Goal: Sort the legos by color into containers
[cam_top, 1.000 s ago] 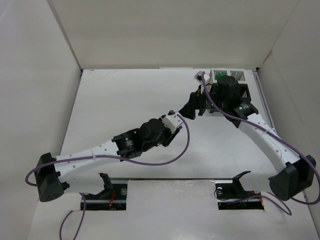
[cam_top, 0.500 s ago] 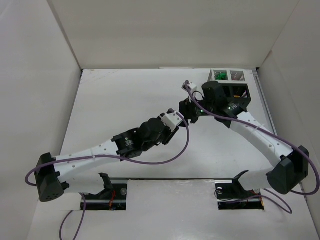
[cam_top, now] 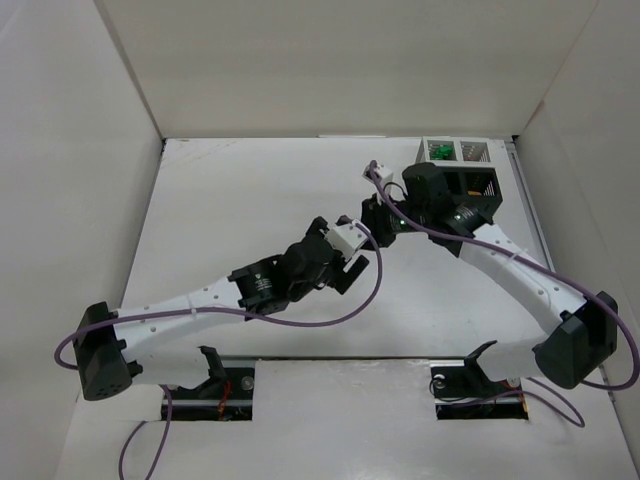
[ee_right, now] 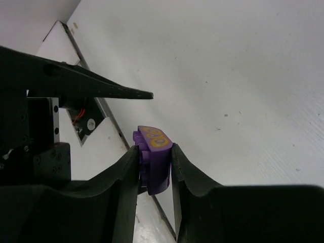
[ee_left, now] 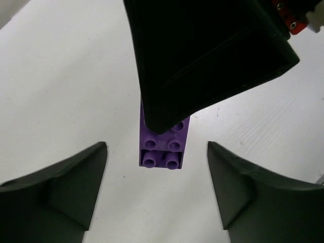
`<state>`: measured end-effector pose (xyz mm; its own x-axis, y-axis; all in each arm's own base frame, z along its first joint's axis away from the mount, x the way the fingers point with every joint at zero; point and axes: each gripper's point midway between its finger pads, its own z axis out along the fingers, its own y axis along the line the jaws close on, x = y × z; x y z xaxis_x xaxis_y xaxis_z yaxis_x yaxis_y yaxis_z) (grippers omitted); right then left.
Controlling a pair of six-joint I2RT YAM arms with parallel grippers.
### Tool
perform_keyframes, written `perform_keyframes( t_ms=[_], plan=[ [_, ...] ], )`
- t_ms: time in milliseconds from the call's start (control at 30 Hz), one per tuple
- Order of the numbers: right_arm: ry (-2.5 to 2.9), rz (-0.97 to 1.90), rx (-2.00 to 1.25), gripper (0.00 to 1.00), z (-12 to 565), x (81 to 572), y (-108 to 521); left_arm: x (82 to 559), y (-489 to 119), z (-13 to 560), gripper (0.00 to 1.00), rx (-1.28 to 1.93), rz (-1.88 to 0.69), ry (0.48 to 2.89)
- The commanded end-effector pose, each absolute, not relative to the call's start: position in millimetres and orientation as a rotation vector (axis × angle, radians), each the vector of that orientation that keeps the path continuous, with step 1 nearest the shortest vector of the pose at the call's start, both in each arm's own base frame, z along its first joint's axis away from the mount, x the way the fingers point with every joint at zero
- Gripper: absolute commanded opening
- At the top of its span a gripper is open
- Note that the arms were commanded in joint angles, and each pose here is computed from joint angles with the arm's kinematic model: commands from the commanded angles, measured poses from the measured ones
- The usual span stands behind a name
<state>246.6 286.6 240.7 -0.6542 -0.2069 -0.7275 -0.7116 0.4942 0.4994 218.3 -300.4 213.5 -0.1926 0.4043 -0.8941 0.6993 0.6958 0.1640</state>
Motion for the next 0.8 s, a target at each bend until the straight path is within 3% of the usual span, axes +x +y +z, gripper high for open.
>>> perform_keyframes(
  t_ms=[0, 33, 200, 367, 533, 600, 767],
  plan=[
    [2.049, 1.064, -0.703, 0.16, 267.1, 273.0, 281.9, 227.3, -310.3, 253.0, 0.81, 0.773, -0.386, 1.739],
    [2.052, 1.054, -0.683, 0.16, 267.2, 278.2, 276.8, 227.4, -311.7, 254.9, 1.0, 0.757, -0.399, 1.738],
    [2.052, 0.96, -0.513, 0.12, 273.4, 321.5, 235.1, 238.6, -307.0, 253.1, 1.0, 0.704, -0.465, 1.78],
    [2.077, 0.694, -0.233, 0.11, 274.8, 374.5, 158.4, 274.4, -284.0, 253.1, 1.0, 0.543, -0.572, 1.863],
    [2.089, 0.299, 0.083, 0.11, 278.4, 409.0, 65.1, 358.8, -200.8, 247.0, 1.0, 0.144, -0.619, 1.993],
    [2.077, 0.087, 0.235, 0.12, 281.0, 421.0, 17.4, 378.5, -184.4, 247.8, 1.0, 0.058, -0.706, 2.019],
    [2.054, -0.202, 0.429, 0.13, 278.5, 441.2, -46.9, 405.4, -134.5, 250.6, 1.0, -0.08, -0.593, 1.984]
  ],
)
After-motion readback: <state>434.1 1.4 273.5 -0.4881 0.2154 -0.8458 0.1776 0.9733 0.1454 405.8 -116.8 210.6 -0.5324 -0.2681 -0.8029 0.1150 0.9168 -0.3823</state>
